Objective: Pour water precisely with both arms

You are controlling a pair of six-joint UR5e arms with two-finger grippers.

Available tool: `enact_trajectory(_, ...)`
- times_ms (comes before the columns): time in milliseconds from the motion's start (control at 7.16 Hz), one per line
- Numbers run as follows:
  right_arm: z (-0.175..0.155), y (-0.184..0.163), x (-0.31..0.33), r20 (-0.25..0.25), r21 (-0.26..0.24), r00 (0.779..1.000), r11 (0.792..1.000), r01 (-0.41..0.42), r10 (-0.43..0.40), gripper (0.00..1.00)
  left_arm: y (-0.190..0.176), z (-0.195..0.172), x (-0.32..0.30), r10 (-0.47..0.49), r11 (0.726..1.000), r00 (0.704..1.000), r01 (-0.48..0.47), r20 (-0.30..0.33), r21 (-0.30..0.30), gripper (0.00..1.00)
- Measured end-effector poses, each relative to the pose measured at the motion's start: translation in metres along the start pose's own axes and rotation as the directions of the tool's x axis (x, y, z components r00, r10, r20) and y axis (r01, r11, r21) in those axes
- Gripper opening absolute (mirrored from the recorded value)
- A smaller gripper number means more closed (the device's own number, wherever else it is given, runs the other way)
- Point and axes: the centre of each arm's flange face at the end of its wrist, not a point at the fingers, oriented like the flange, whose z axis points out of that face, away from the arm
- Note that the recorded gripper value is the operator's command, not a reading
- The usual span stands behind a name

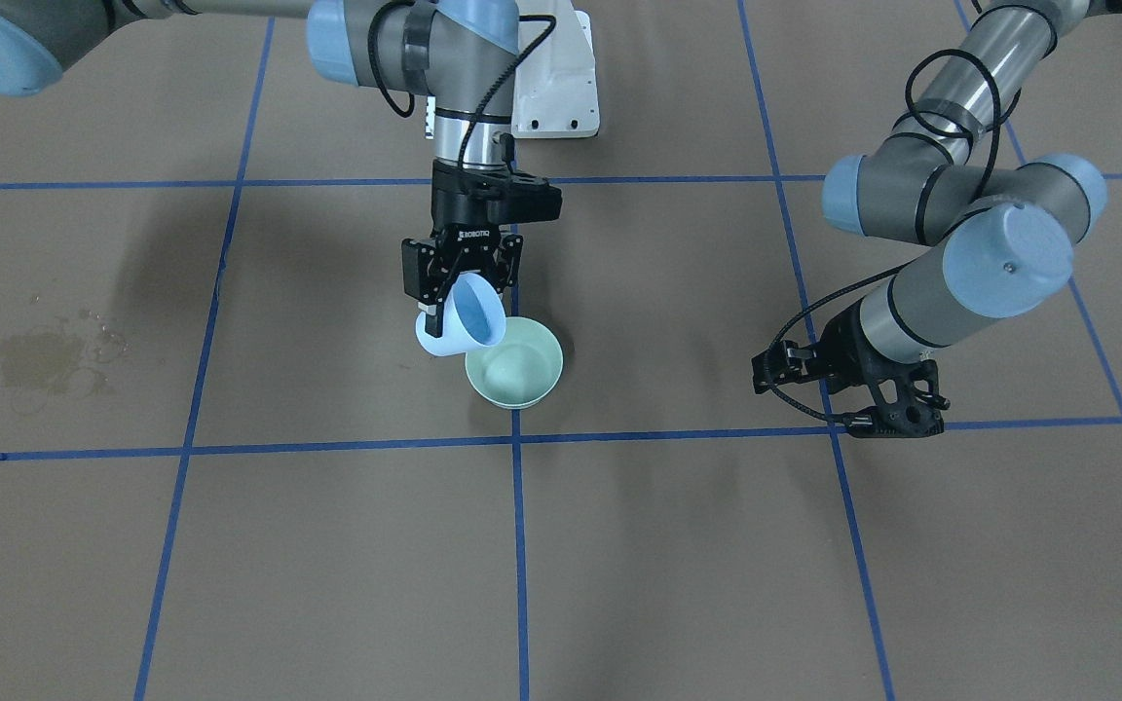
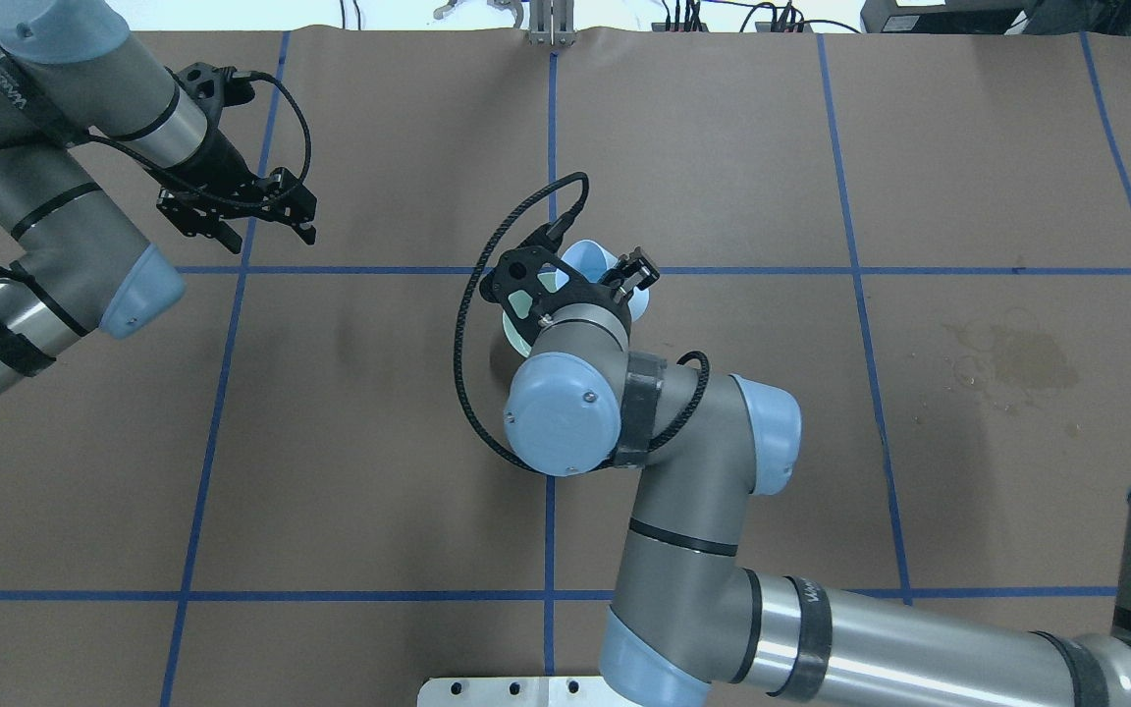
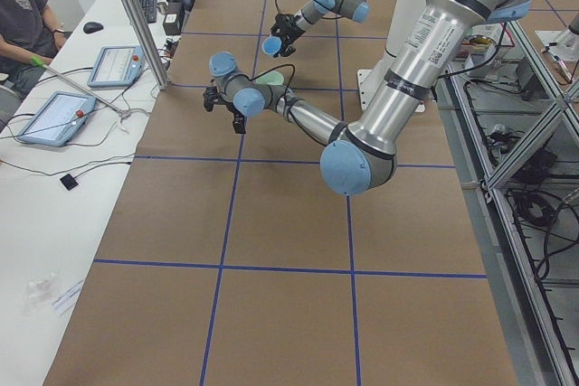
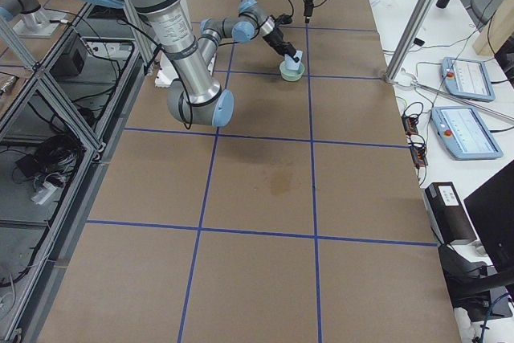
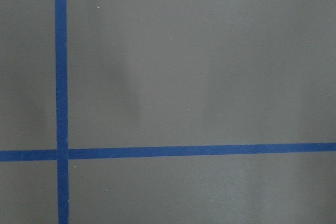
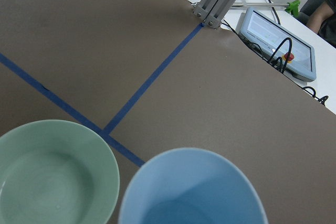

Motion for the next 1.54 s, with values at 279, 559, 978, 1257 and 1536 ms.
enact_trajectory(279, 0.008, -0.014, -0.015, -0.075, -0.102, 0.976, 0.975, 0.198, -0.206, 0.00, -0.001, 0.002, -0.001, -0.002, 1.000, 1.000, 0.002, 0.002, -0.002, 1.00)
enact_trajectory(559, 0.020, -0.010, -0.031, -0.126, -0.166, 0.918, 0.920, 0.354, -0.376, 0.00, -0.002, 0.006, -0.004, -0.008, 1.000, 1.000, 0.008, 0.008, -0.007, 1.00)
enact_trajectory(978, 0.024, -0.007, -0.041, -0.123, -0.230, 0.826, 0.825, 0.516, -0.550, 0.00, -0.007, 0.015, -0.012, -0.010, 1.000, 1.000, 0.010, 0.007, -0.007, 1.00)
enact_trajectory(1257, 0.021, -0.010, -0.042, -0.105, -0.277, 0.764, 0.757, 0.592, -0.637, 0.00, -0.008, 0.018, -0.015, -0.009, 1.000, 1.000, 0.009, 0.006, -0.006, 1.00)
enact_trajectory(1536, 0.022, -0.006, -0.042, -0.089, -0.321, 0.715, 0.699, 0.639, -0.694, 0.00, -0.008, 0.018, -0.017, -0.010, 1.000, 1.000, 0.010, 0.005, -0.006, 1.00)
